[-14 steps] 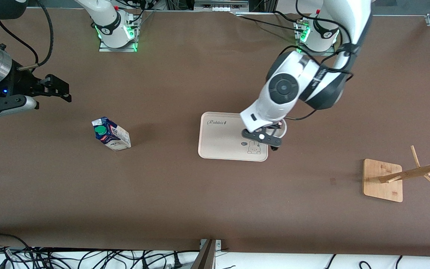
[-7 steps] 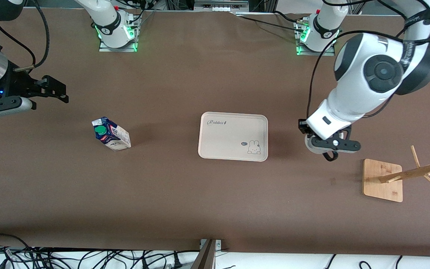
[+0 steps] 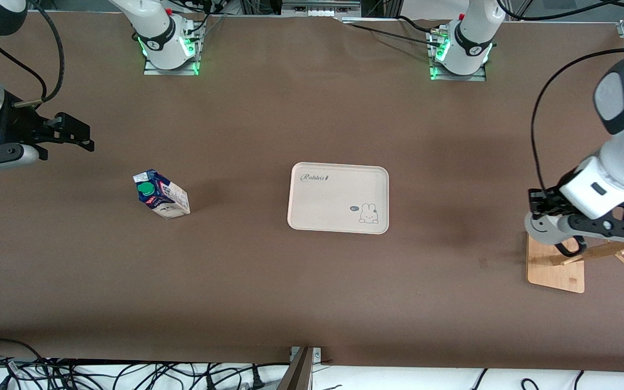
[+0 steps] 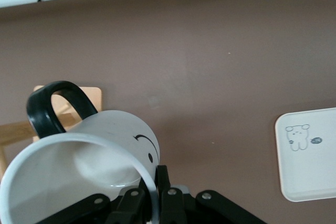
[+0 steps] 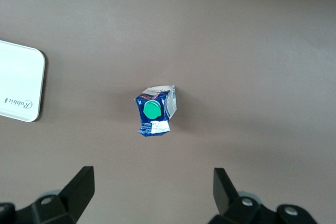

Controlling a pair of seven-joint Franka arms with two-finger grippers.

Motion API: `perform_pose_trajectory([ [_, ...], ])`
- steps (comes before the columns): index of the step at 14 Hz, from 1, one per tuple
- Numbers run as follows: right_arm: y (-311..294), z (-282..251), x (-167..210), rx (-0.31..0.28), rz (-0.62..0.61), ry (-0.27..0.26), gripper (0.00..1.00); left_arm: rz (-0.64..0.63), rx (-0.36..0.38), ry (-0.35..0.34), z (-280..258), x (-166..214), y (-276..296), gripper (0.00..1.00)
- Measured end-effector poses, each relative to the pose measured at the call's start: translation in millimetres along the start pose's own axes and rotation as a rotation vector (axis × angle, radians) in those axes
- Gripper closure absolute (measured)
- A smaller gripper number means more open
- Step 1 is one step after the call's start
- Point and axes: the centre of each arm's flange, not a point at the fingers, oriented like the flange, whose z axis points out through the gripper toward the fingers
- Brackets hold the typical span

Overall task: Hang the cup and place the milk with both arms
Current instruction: 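Hang the mug handle on a wooden peg with the left gripper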

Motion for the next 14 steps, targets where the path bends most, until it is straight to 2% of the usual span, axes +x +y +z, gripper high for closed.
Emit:
perform_pose_trajectory([
  [5,23.9,19.5,7.3,0.014,0.010,-0.032,0.00,-0.019,-0.035,0.070,2.8,4.9,-31.3,0.94],
  [9,19.2,15.3,8.0,0.014,-0.001,-0.023,0.00,-0.141,-0.148,0.098,13.8,2.0,-68.1,0.94],
  [14,19.2,14.9,8.0,0.014,-0.002,-0.022,0.00,-0.166,-0.150,0.104,13.2,0.4,-80.6,0.94],
])
